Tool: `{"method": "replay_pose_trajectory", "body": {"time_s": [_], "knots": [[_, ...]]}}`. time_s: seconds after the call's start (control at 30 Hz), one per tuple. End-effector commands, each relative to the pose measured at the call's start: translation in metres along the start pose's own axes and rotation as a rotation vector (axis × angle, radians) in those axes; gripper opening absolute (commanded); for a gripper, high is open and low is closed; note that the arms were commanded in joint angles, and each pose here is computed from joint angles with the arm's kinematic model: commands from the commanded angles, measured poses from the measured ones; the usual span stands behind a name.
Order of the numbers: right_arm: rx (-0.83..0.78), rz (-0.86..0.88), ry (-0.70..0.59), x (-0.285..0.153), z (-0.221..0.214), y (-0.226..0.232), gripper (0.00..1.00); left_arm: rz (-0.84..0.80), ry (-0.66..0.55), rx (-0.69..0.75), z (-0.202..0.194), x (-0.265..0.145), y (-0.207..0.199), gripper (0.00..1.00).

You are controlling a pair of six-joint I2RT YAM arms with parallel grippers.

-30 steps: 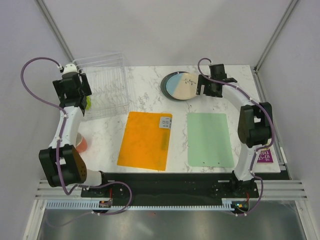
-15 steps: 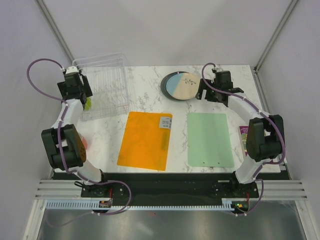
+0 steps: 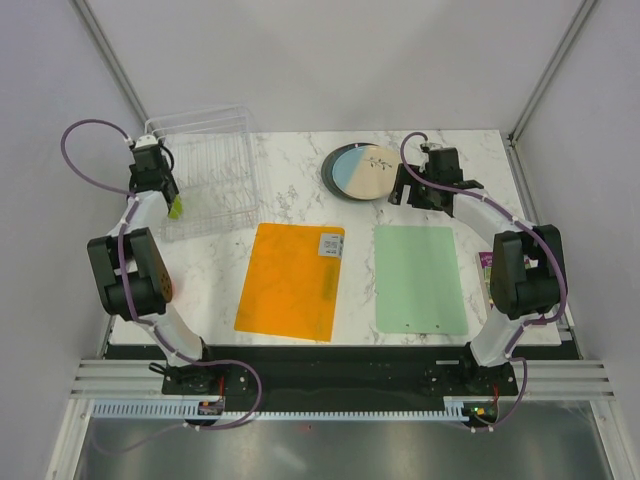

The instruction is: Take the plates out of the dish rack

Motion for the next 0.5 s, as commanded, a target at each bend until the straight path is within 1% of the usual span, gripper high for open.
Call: {"method": "replay_pose_trajectory", "body": {"time_s": [0.0, 0.03, 0.07, 0.1, 0.3, 0.43, 0.47], "knots": [[-0.003, 0.025, -0.030, 0.000, 0.004, 0.002, 0.96, -0.018, -0.099, -0.060, 0.029, 0.005, -0.004, 0.38], [-0.006, 0.030, -0.029, -0.001, 0.004, 0.004, 0.96, -0.011, -0.097, -0.060, 0.028, 0.007, -0.004, 0.10], [-0.004, 0.030, -0.030, -0.001, 0.004, 0.003, 0.96, -0.001, -0.099, -0.062, 0.029, 0.008, -0.004, 0.06], [-0.005, 0.030, -0.028, -0.002, 0.003, 0.003, 0.96, 0.002, -0.093, -0.058, 0.028, 0.010, -0.003, 0.03], [-0.003, 0.020, -0.034, -0.007, 0.003, 0.002, 0.96, 0.053, -0.106, -0.054, 0.031, 0.006, 0.000, 0.02], [-0.003, 0.007, -0.045, -0.014, 0.004, 0.001, 0.96, 0.121, -0.172, -0.025, 0.052, -0.013, 0.004, 0.02], [-0.008, 0.008, -0.060, -0.019, 0.007, 0.003, 0.96, 0.156, -0.213, 0.009, 0.064, -0.024, 0.004, 0.02]]}}
Point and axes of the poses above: each gripper's point midway between its finger pads, its own x axis out along the fingers, its own y axis along the line the jaws close on, z = x × y, the point moved 8 cm from there along -x, back along the fingers, and after that the axes turned 1 degree about -x, right-handed, at the moved point
